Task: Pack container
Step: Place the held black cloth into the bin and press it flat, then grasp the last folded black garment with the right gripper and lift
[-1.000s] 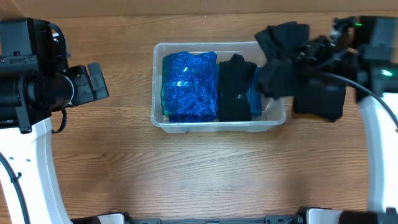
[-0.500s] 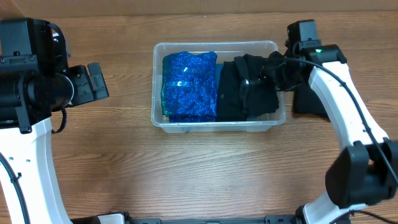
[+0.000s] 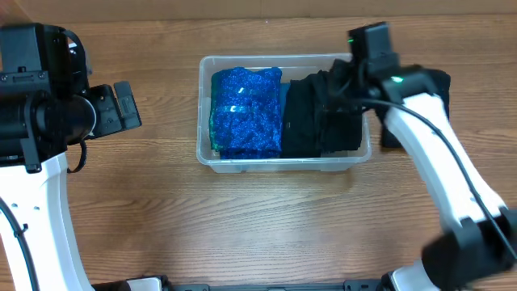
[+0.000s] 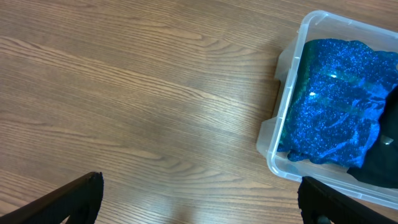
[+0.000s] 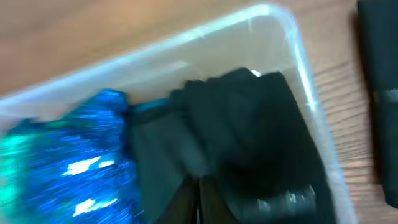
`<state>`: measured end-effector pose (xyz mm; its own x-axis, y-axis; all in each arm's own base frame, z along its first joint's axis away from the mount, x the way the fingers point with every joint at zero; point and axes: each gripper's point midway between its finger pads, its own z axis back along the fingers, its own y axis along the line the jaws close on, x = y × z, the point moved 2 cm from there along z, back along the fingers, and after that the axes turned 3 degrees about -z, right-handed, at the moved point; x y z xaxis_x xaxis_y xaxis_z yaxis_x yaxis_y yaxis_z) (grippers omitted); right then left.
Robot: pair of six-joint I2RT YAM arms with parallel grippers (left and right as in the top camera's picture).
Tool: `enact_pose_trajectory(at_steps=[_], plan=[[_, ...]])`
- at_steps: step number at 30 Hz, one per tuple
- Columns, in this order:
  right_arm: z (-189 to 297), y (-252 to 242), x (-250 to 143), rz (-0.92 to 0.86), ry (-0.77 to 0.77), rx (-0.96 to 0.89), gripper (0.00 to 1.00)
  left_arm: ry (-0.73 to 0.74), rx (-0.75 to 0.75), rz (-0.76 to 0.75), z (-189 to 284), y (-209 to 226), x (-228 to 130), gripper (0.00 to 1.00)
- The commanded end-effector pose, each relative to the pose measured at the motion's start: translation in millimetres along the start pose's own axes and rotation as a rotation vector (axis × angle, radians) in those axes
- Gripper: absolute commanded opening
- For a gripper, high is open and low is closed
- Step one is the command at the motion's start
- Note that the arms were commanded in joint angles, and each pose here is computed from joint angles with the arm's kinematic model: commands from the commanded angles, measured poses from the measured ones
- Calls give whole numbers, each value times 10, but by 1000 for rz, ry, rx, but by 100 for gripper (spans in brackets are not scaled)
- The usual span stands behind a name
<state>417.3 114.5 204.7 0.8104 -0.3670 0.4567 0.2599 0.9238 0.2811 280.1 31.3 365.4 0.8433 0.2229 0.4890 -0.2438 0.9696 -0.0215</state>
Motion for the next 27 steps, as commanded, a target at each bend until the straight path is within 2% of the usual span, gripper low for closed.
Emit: enact_pose_trajectory(at_steps=[1, 4, 7, 11, 12, 15, 18, 20, 24, 27], plan=[[-743, -258, -313, -20, 126, -166, 5, 0, 0, 16, -10, 4, 13, 100], [-1096, -408, -550, -12, 222, -236, 5, 0, 0, 16, -10, 4, 13, 100], [-1091, -432, -563, -14, 231, -257, 27, 0, 0, 16, -10, 4, 13, 100], [-590, -232, -199, 9, 135, -205, 40, 0, 0, 16, -10, 4, 13, 100], [-349, -139, -54, 24, 88, -168, 48, 0, 0, 16, -10, 4, 13, 100], [295, 24, 248, 40, -35, -83, 81, 0, 0, 16, -10, 4, 13, 100], [793, -40, 471, 26, -144, -36, 99, 0, 0, 16, -10, 4, 13, 100], [1005, -267, 599, -14, -180, -34, 100, 0, 0, 16, -10, 4, 13, 100], [1030, -944, 762, -135, -154, -106, 100, 0, 0, 16, -10, 4, 13, 100], [943, -1726, 901, -256, -121, -174, 100, 0, 0, 16, -10, 4, 13, 100]])
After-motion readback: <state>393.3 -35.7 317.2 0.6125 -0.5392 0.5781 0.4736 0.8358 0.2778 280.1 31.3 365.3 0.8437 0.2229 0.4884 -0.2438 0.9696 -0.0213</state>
